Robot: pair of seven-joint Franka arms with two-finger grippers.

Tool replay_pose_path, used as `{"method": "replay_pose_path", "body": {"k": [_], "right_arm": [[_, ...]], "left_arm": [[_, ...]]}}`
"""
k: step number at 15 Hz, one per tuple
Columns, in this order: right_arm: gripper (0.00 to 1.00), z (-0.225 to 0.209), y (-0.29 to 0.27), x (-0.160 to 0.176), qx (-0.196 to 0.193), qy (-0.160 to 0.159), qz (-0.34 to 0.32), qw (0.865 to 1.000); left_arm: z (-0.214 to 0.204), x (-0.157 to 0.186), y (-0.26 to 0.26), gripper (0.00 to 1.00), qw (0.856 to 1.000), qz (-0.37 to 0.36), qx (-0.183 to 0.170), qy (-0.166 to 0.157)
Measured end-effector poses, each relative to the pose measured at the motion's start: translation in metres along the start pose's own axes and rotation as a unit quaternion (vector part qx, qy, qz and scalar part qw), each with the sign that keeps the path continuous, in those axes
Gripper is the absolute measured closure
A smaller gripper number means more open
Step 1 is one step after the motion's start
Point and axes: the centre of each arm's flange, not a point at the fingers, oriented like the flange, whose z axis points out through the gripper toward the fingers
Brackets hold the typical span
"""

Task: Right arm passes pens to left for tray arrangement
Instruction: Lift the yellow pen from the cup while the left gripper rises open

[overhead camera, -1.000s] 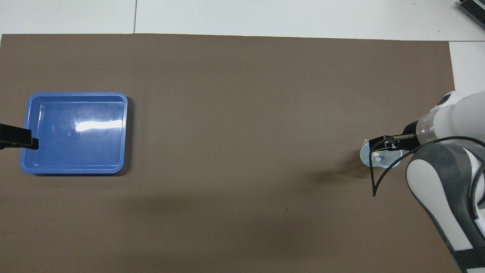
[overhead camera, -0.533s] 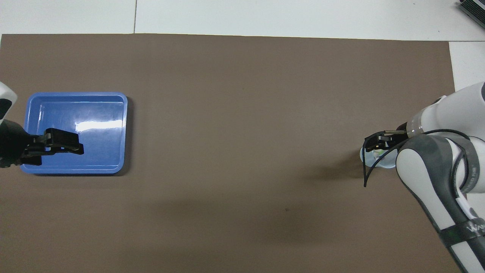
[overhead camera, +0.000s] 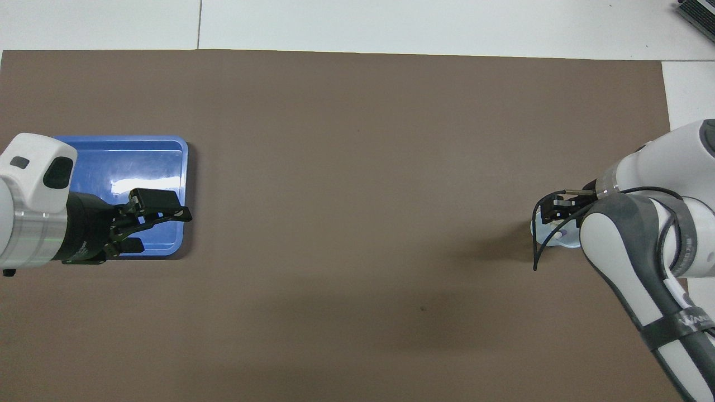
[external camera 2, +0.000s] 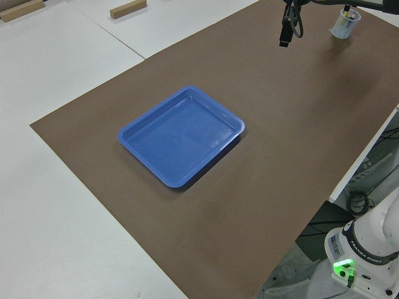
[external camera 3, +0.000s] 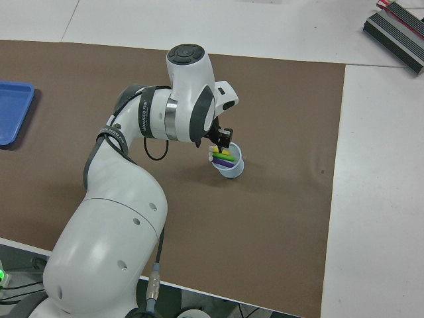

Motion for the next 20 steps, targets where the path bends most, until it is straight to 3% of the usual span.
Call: {"method": "replay_pose_path", "body": {"k": [1, 3, 5, 6, 9, 11, 12, 13, 20], "right_arm": [[0.38, 0.003, 0.003, 0.002, 0.000, -0.001, 0.003, 1.000], [0.40, 0.007, 0.004, 0.003, 0.000, -0.005, 0.005, 1.000], [0.58, 0.009, 0.004, 0.002, 0.000, -0.007, 0.005, 1.000], [0.60, 0.010, 0.004, 0.002, 0.000, -0.008, 0.005, 1.000], [0.60, 0.013, 0.005, 0.001, -0.001, -0.011, 0.005, 1.000], [0.70, 0.015, 0.005, 0.000, -0.001, -0.013, 0.005, 1.000], [0.70, 0.016, 0.005, 0.000, -0.001, -0.014, 0.004, 1.000], [0.78, 0.015, 0.005, -0.001, -0.001, -0.014, 0.004, 1.000], [0.81, 0.008, 0.005, -0.002, 0.000, -0.011, -0.027, 1.000]], "left_arm": [[0.003, 0.000, -0.001, 0.00, 0.999, -0.024, -0.023, 0.002], [0.013, -0.001, -0.005, 0.00, 0.995, -0.073, -0.062, 0.010], [0.027, -0.009, -0.007, 0.00, 0.988, -0.121, -0.090, 0.017], [0.035, -0.017, -0.003, 0.00, 0.985, -0.143, -0.098, 0.019], [0.053, -0.046, 0.021, 0.00, 0.972, -0.207, -0.111, 0.014], [0.057, -0.058, 0.031, 0.00, 0.966, -0.232, -0.114, 0.006], [0.057, -0.058, 0.031, 0.00, 0.963, -0.242, -0.119, -0.001], [0.056, -0.057, 0.031, 0.00, 0.960, -0.252, -0.125, -0.009], [0.063, -0.050, 0.021, 0.00, 0.951, -0.278, -0.129, -0.031]]}}
